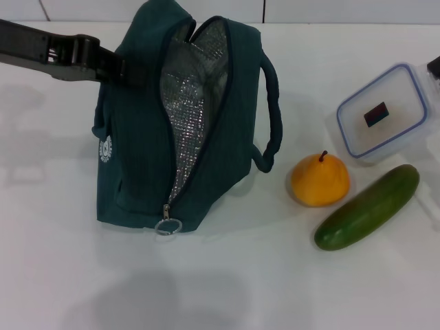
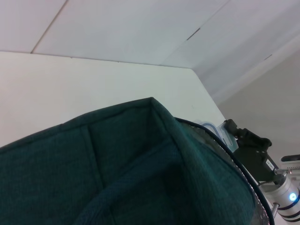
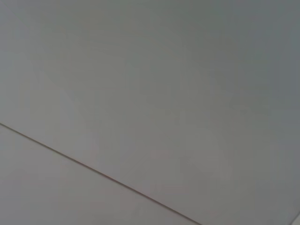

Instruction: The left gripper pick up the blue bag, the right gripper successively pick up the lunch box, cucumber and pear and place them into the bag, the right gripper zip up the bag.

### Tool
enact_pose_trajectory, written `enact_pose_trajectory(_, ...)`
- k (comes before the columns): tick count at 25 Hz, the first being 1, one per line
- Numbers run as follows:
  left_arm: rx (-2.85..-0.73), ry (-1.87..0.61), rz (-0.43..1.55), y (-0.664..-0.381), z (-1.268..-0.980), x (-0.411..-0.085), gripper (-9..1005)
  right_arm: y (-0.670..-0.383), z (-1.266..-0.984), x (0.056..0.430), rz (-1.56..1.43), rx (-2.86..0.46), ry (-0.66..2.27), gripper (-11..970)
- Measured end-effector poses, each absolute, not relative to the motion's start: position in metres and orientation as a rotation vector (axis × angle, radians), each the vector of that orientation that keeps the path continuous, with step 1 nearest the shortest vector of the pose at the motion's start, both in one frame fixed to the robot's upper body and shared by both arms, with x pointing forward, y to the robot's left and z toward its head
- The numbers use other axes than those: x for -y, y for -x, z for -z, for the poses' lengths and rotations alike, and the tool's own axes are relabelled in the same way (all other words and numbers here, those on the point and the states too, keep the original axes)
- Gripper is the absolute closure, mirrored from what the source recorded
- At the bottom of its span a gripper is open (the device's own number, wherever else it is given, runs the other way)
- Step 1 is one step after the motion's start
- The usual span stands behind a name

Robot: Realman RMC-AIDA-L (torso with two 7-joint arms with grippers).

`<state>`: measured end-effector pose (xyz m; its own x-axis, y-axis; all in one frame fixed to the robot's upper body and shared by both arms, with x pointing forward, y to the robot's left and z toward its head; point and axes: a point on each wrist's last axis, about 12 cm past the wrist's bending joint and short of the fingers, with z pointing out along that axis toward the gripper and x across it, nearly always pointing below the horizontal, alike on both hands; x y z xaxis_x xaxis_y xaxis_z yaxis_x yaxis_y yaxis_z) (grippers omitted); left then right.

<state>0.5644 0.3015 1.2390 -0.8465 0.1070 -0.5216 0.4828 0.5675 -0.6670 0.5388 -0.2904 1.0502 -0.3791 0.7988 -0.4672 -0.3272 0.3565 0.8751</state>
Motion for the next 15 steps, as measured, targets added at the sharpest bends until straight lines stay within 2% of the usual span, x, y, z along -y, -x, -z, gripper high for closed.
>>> enact_pose_trajectory(15, -2.377, -0.475, 1.196, -0.5643, -1.239, -0.3017, 952, -0.5349, -1.0474, 0.2946, -1.273, -1.52, -0.467, 936)
